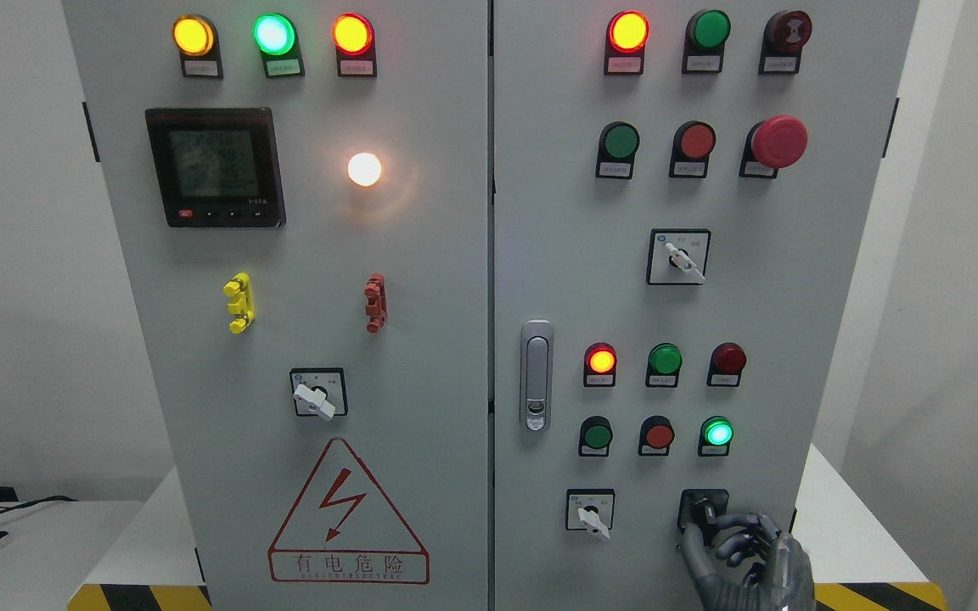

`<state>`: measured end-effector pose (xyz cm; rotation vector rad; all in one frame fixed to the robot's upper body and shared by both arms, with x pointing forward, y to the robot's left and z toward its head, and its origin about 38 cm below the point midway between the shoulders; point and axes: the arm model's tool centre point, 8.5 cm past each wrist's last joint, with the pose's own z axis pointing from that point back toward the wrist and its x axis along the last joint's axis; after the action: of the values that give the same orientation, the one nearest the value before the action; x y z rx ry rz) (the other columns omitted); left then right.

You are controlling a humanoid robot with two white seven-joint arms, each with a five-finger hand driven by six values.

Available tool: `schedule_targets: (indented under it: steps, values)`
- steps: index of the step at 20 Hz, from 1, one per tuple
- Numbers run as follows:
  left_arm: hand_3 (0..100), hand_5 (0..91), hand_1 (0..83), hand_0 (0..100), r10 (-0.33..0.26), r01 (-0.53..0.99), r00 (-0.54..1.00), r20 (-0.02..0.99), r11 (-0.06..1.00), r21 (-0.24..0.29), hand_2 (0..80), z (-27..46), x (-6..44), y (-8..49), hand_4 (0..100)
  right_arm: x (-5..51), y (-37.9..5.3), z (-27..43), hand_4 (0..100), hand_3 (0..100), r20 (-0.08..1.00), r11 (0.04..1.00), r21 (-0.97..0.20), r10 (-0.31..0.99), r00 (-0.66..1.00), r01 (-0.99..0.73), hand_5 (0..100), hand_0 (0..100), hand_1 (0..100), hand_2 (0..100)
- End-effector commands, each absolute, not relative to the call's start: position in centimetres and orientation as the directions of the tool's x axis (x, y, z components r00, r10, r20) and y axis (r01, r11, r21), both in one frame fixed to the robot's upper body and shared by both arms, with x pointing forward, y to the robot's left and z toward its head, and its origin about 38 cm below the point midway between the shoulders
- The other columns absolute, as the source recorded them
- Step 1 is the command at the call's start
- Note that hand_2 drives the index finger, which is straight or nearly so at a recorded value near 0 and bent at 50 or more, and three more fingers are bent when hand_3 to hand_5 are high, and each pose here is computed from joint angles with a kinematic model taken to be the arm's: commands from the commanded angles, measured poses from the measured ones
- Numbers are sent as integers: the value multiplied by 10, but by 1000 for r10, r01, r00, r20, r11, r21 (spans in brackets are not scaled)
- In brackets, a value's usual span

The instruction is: Trip black knob to open circuit

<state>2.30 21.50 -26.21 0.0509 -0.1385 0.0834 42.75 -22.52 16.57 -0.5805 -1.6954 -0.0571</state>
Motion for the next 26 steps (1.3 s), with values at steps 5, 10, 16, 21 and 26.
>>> schedule_targets:
  steps: [5, 10, 16, 21, 26]
  values:
    - [0, 0, 389, 120, 49, -56, 989, 140, 997, 45, 0, -262, 23, 215, 0, 427, -228, 166, 821, 783, 935, 868, -279, 343, -90, 411, 949, 268, 808, 466]
    - [0, 0, 389, 120, 49, -56, 989, 142, 997, 45, 0, -262, 24, 215, 0, 427, -232, 165, 819, 779, 935, 865, -278, 343, -86, 418, 949, 244, 810, 463]
    - [0, 0, 389, 120, 49, -56, 989, 142, 997, 45, 0, -262, 24, 215, 0, 426, -231, 165, 818, 777, 936, 866, -276, 342, -89, 418, 948, 233, 816, 465]
    - [0, 0, 389, 120, 49, -56, 989, 142, 997, 45, 0, -262, 24, 215, 0, 425, -233, 165, 818, 776, 935, 864, -275, 343, -93, 421, 949, 204, 814, 465]
    - [0, 0, 389, 120, 49, -56, 989, 142, 997, 45, 0, -262, 24, 215, 0, 424, -236, 165, 818, 775, 935, 862, -275, 344, -92, 426, 948, 193, 815, 464]
